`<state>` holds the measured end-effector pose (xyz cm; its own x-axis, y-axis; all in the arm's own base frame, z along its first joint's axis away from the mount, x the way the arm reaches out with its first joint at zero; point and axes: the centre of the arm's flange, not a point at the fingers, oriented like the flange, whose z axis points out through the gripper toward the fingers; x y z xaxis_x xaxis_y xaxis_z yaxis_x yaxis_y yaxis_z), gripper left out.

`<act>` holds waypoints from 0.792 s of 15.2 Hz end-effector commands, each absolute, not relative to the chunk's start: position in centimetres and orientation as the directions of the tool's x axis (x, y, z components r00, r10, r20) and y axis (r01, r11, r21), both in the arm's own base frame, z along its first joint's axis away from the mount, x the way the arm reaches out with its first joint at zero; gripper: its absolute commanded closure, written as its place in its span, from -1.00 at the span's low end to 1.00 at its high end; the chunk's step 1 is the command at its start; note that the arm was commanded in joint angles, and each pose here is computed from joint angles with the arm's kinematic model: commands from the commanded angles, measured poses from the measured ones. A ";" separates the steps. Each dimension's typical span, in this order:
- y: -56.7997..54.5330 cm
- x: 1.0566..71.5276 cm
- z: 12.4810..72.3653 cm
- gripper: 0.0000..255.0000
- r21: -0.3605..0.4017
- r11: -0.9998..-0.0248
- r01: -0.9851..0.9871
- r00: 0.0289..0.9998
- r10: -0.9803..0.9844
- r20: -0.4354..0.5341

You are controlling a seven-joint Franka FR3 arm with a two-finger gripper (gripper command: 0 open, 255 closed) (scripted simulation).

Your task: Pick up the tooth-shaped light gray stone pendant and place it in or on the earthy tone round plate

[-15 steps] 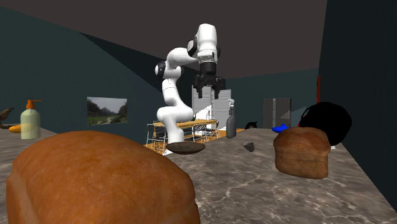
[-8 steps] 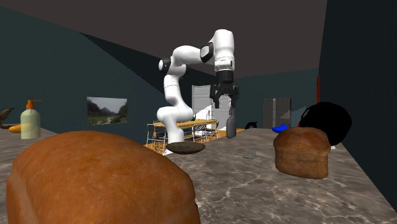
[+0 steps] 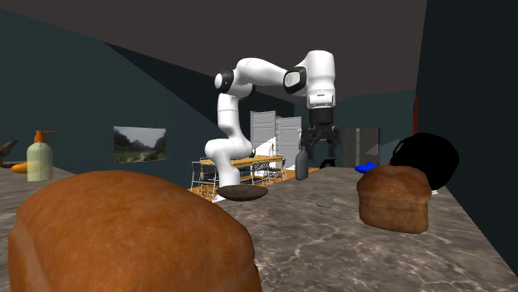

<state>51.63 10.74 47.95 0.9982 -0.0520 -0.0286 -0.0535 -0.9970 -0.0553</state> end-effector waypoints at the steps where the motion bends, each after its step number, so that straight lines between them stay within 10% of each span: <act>1: 11.9 53.5 46.6 -1.00 -0.063 -0.996 -0.066 0.997 -0.064 -0.038; 12: 12.5 53.8 42.3 -1.00 -0.065 -0.995 -0.069 0.997 -0.067 -0.040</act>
<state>53.82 12.51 42.39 0.9970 -0.0665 -0.0407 -0.0691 -0.9955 -0.0649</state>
